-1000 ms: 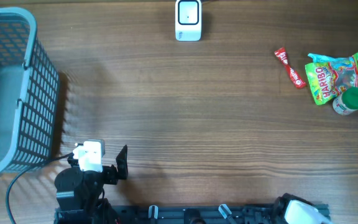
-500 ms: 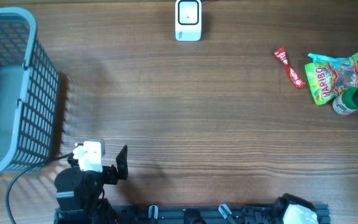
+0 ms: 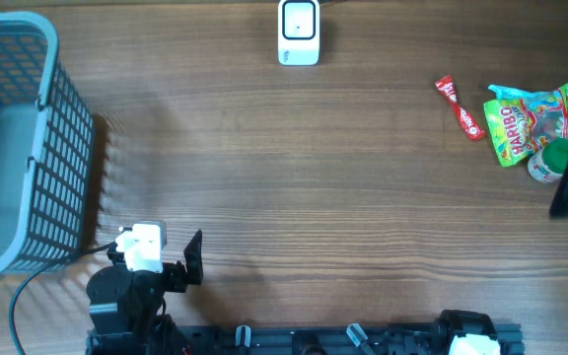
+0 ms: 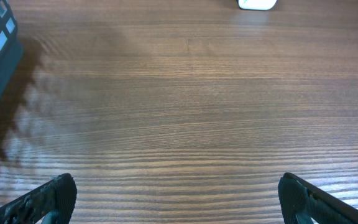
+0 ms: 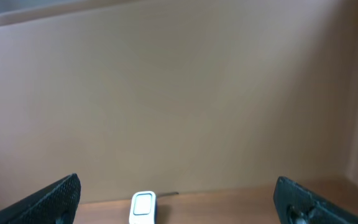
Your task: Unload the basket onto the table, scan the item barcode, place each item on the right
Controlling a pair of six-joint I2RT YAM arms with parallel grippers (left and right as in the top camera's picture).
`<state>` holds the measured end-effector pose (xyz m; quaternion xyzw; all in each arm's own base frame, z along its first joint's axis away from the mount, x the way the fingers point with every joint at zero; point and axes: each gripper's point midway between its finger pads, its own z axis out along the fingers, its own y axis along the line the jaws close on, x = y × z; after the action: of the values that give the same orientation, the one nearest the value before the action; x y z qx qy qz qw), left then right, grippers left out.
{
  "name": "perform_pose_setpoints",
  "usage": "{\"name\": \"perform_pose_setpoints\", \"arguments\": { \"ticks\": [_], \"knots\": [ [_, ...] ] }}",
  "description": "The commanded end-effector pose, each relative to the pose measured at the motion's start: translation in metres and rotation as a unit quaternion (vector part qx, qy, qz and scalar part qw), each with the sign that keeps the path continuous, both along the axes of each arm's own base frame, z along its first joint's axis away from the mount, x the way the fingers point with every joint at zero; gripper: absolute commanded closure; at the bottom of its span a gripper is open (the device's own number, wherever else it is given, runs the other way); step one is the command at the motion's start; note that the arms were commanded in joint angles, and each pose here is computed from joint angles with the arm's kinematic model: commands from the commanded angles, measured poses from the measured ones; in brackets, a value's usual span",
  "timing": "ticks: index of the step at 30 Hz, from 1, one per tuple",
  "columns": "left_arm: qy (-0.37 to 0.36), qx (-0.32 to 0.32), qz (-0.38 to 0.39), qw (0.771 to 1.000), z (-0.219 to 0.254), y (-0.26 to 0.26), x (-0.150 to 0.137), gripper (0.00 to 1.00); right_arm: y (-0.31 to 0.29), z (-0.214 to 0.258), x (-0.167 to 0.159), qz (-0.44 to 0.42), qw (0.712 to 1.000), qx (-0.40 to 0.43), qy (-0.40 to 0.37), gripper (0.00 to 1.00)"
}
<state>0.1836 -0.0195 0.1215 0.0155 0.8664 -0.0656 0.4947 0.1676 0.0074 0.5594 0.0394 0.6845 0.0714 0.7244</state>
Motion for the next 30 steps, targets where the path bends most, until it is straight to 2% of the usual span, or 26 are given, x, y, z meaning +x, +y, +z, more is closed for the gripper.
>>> {"name": "perform_pose_setpoints", "arguments": {
  "ticks": [1,11,22,27,30],
  "knots": [
    [-0.003,0.004,-0.004,1.0,-0.001,-0.001,0.0,0.0,0.025,-0.009,0.008,0.075,0.995,-0.065,0.003,0.0],
    [-0.003,0.004,-0.004,1.0,-0.001,-0.001,0.0,0.0,0.051,-0.005,-0.011,0.141,0.98,-0.139,-0.032,0.0],
    [-0.003,0.004,-0.004,1.0,-0.001,-0.001,0.0,0.0,0.055,-0.016,-0.053,0.135,0.969,-0.202,-0.047,0.0],
    [-0.003,0.004,-0.004,1.0,-0.001,-0.001,0.0,0.0,0.057,-0.032,-0.073,0.138,0.969,-0.202,-0.03,0.0],
    [-0.003,0.004,-0.004,1.0,-0.001,-0.001,0.0,0.0,0.058,-0.034,-0.078,0.135,0.968,-0.207,-0.047,0.0]
  ]
}}
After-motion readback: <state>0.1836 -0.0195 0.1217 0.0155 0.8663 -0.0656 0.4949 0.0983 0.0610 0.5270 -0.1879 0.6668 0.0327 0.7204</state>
